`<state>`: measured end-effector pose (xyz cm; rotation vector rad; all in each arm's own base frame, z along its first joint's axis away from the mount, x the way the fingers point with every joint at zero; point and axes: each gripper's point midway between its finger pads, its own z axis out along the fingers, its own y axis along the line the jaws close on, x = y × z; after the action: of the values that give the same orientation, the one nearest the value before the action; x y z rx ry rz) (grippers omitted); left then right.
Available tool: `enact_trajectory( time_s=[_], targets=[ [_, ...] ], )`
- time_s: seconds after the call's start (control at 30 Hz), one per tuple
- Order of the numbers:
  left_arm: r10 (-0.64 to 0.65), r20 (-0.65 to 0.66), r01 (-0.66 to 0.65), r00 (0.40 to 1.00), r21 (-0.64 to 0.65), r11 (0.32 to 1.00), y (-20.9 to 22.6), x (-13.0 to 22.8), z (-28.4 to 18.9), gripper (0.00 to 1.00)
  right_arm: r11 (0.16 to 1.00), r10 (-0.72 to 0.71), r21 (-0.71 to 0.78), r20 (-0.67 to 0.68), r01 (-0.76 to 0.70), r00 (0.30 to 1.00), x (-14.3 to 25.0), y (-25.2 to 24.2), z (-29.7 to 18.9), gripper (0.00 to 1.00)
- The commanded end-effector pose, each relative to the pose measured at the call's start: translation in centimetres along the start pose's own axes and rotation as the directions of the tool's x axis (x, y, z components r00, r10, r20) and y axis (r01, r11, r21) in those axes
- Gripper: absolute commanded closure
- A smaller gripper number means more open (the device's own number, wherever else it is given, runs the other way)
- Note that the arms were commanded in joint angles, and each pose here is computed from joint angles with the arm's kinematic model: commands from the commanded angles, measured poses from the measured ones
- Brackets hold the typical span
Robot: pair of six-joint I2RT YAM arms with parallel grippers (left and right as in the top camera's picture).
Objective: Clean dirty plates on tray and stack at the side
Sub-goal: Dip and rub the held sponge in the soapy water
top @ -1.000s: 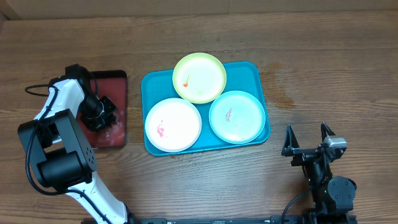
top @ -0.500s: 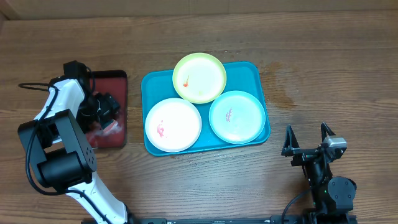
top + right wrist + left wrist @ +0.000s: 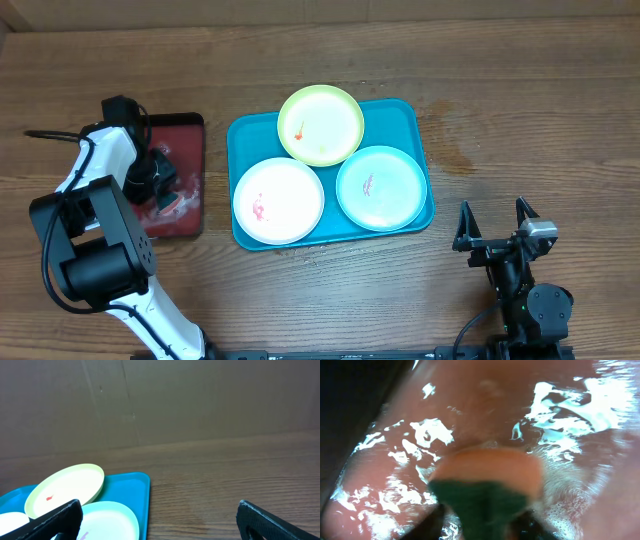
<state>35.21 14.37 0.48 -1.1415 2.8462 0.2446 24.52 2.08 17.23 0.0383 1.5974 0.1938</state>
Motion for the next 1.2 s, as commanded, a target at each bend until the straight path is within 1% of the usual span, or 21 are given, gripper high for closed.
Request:
enact_trajectory(
  time_s=[0.0, 0.17, 0.2, 0.23, 0.27, 0.3, 0.33, 0.37, 0.4, 0.43, 0.53, 0.57, 0.6, 0.63, 0.7, 0.9, 0.97, 1.0, 1.07, 1.1, 1.17],
  targets=[
    [0.002, -0.046, -0.003, 0.999, -0.013, 1.0, 0.2, 1.1, 0.7, 0.0, 1.0, -0.003, 0.006, 0.001, 0.003, 1.0, 0.2, -0.1, 0.0, 0.0],
    [0.009, -0.129, -0.004, 0.992, 0.04, 0.999, -0.5, 2.9, 0.5, 0.0, 1.0, -0.003, 0.006, 0.001, 0.003, 1.0, 0.2, -0.1, 0.0, 0.0],
    [0.011, -0.149, -0.003, 0.989, 0.056, 0.998, -0.8, 3.3, 0.5, 0.06, 1.0, -0.003, 0.006, 0.001, 0.003, 1.0, 0.2, -0.1, 0.0, 0.0],
    [0.013, -0.165, -0.001, 0.986, 0.069, 0.998, -0.9, 3.6, 0.4, 0.15, 1.0, -0.003, 0.006, 0.001, 0.003, 1.0, 0.2, -0.1, 0.0, 0.0],
    [0.014, -0.183, 0.001, 0.983, 0.085, 0.996, -1.2, 4.0, 0.3, 0.3, 1.0, -0.003, 0.006, 0.001, 0.003, 1.0, 0.2, -0.1, 0.0, 0.0],
    [0.015, -0.196, 0.003, 0.98, 0.094, 0.996, -1.3, 4.3, 0.2, 0.49, 1.0, -0.003, 0.006, 0.001, 0.003, 1.0, 0.2, -0.1, 0.0, 0.0],
    [0.017, -0.21, 0.005, 0.978, 0.102, 0.995, -1.4, 4.6, 0.2, 0.72, 1.0, -0.003, 0.006, 0.001, 0.003, 1.0, 0.2, -0.1, 0.0, 0.0],
    [0.017, -0.218, 0.005, 0.976, 0.1, 0.995, -1.4, 4.8, 0.1, 0.89, 1.0, -0.003, 0.006, 0.001, 0.003, 1.0, 0.2, -0.1, 0.0, 0.0],
    [0.017, -0.222, 0.005, 0.975, 0.098, 0.995, -1.3, 4.9, 0.1, 0.96, 1.0, -0.003, 0.006, 0.001, 0.003, 1.0, 0.2, -0.1, 0.0, 0.0],
    [0.017, -0.224, 0.005, 0.974, 0.097, 0.995, -1.3, 4.9, 0.1, 0.96, 1.0, -0.003, 0.006, 0.001, 0.003, 1.0, 0.2, -0.1, 0.0, 0.0],
    [0.017, -0.214, 0.004, 0.977, 0.093, 0.996, -1.2, 4.7, 0.2, 0.95, 1.0, -0.003, 0.006, 0.001, 0.003, 1.0, 0.2, -0.1, 0.0, 0.0],
    [0.016, -0.206, 0.003, 0.978, 0.092, 0.996, -1.2, 4.5, 0.2, 0.81, 1.0, -0.003, 0.006, 0.001, 0.003, 1.0, 0.2, -0.1, 0.0, 0.0],
    [0.015, -0.194, 0.002, 0.981, 0.09, 0.996, -1.2, 4.2, 0.3, 0.52, 1.0, -0.003, 0.006, 0.001, 0.003, 1.0, 0.2, -0.1, 0.0, 0.0],
    [0.014, -0.182, 0.001, 0.983, 0.084, 0.996, -1.2, 4.0, 0.3, 0.0, 1.0, -0.003, 0.006, 0.001, 0.003, 1.0, 0.2, -0.1, 0.0, 0.0],
    [0.011, -0.142, -0.002, 0.99, 0.059, 0.998, -0.8, 3.1, 0.5, 0.0, 1.0, -0.003, 0.006, 0.001, 0.003, 1.0, 0.2, -0.1, 0.0, 0.0],
    [0.001, 0.019, 0.001, 1.0, -0.083, 0.997, 1.3, -0.2, 0.7, 0.0, 1.0, -0.003, 0.006, 0.001, 0.003, 1.0, 0.2, -0.1, 0.0, 0.0],
    [-0.001, 0.043, 0.004, 0.999, -0.077, 0.997, 1.1, -0.8, 0.7, 0.03, 1.0, -0.003, 0.006, 0.001, 0.003, 1.0, 0.2, -0.1, 0.0, 0.0],
    [-0.002, 0.055, 0.006, 0.998, -0.07, 0.997, 1.0, -1.1, 0.7, 0.1, 1.0, -0.003, 0.006, 0.001, 0.003, 1.0, 0.2, -0.1, 0.0, 0.0],
    [-0.006, 0.071, 0.011, 0.997, -0.062, 0.998, 0.8, -1.5, 0.6, 0.46, 1.0, -0.003, 0.006, 0.001, 0.003, 1.0, 0.2, -0.1, 0.0, 0.0],
    [-0.007, 0.076, 0.012, 0.997, -0.059, 0.998, 0.7, -1.6, 0.6, 0.71, 1.0, -0.003, 0.006, 0.001, 0.003, 1.0, 0.2, -0.1, 0.0, 0.0],
    [-0.008, 0.079, 0.013, 0.997, -0.058, 0.998, 0.7, -1.7, 0.6, 0.95, 1.0, -0.003, 0.006, 0.001, 0.003, 1.0, 0.2, -0.1, 0.0, 0.0]
  ],
)
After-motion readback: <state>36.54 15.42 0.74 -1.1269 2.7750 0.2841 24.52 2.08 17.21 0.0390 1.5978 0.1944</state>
